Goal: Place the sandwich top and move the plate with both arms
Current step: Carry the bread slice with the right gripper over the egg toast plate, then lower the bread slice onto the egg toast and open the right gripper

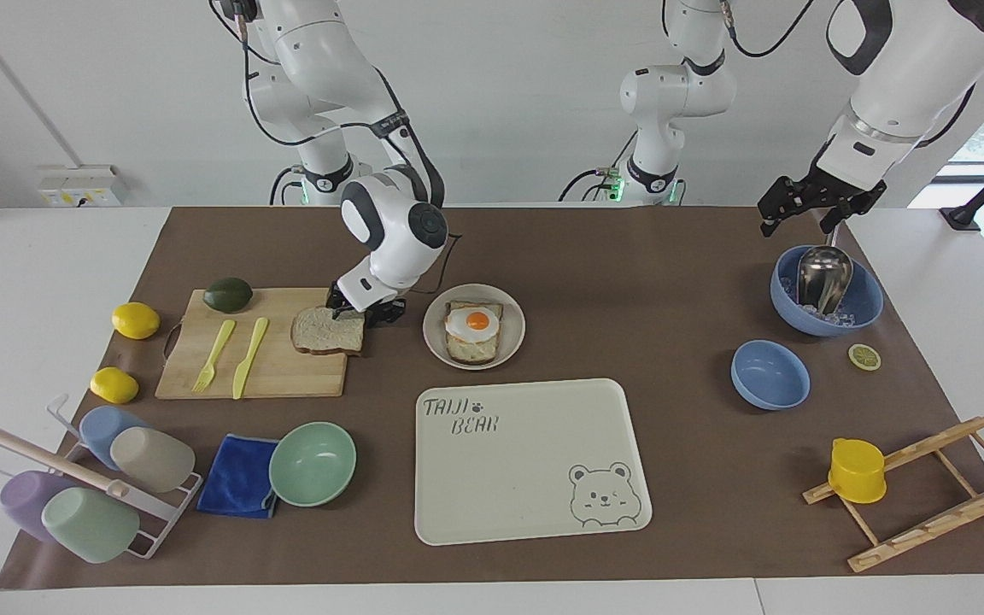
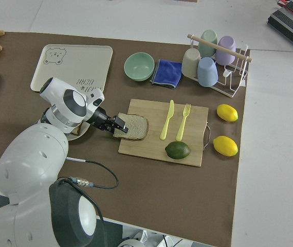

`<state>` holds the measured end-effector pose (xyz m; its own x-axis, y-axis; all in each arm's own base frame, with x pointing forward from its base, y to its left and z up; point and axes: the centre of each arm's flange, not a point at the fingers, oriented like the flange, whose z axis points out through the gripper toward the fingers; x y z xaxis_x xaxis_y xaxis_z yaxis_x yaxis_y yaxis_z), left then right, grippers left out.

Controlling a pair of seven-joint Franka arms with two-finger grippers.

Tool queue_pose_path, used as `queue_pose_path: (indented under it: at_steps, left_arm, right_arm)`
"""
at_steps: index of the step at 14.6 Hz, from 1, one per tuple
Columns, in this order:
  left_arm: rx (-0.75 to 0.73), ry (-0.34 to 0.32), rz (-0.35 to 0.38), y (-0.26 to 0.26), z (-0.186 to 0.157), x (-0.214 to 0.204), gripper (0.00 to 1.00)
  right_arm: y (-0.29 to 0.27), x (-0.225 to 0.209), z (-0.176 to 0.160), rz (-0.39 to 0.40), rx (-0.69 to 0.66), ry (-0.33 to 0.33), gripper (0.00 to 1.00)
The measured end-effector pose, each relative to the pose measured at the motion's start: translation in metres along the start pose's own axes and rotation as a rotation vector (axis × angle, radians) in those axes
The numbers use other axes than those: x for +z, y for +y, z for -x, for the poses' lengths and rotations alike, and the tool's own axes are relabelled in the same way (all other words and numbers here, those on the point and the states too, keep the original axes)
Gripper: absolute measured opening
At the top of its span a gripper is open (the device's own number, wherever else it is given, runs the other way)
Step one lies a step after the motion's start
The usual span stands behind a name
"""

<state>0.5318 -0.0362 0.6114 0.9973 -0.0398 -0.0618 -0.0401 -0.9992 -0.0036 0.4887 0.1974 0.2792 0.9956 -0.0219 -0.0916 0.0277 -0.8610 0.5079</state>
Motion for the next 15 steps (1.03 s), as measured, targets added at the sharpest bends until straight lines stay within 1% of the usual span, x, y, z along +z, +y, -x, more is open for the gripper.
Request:
queue_pose_path:
  at_steps: [1, 2, 3, 4, 5, 6, 7, 8, 10, 12, 13, 15]
  left_arm:
    - [0.009, 0.002, -0.001, 0.005, 0.001, -0.001, 1.0]
    - [0.016, 0.002, -0.001, 0.009, 0.001, -0.001, 1.0]
    - [0.02, 0.002, -0.002, 0.012, 0.002, -0.001, 1.0]
    - [0.022, 0.002, -0.002, 0.013, 0.002, -0.001, 1.0]
    - [0.024, 0.0, -0.002, 0.014, 0.003, -0.001, 1.0]
    - [0.029, -0.003, -0.003, 0.016, 0.003, 0.001, 1.0]
    - [0.033, -0.006, -0.003, 0.019, 0.004, 0.002, 1.0]
    - [0.035, -0.009, -0.004, 0.02, 0.005, 0.004, 1.0]
    - [0.033, -0.02, -0.004, 0.019, 0.007, 0.007, 1.0]
    - [0.033, -0.04, -0.006, 0.019, 0.011, 0.012, 1.0]
    - [0.033, -0.049, -0.006, 0.019, 0.014, 0.015, 1.0]
    - [0.033, -0.062, -0.007, 0.019, 0.02, 0.021, 1.0]
  right_arm:
    - [0.001, -0.001, 0.0, 0.011, -0.006, 0.009, 0.7]
    - [0.002, -0.002, 0.0, 0.023, -0.011, 0.014, 0.65]
    - [0.003, -0.005, 0.0, 0.033, -0.012, 0.017, 0.55]
    - [0.005, -0.007, 0.001, 0.04, -0.011, 0.016, 0.4]
    - [0.005, -0.009, 0.002, 0.044, -0.011, 0.015, 0.3]
    - [0.006, -0.01, 0.003, 0.051, -0.012, 0.012, 0.21]
    - [0.006, -0.012, 0.004, 0.059, -0.015, 0.013, 0.16]
    - [0.004, -0.013, 0.006, 0.07, -0.022, 0.015, 0.15]
    - [0.0, -0.021, 0.009, 0.095, -0.032, 0.013, 0.14]
    - [0.001, -0.043, 0.008, 0.126, -0.033, 0.007, 0.09]
    - [0.0, -0.064, 0.007, 0.149, -0.035, 0.006, 0.08]
    - [-0.004, -0.127, 0.01, 0.176, -0.021, 0.03, 0.08]
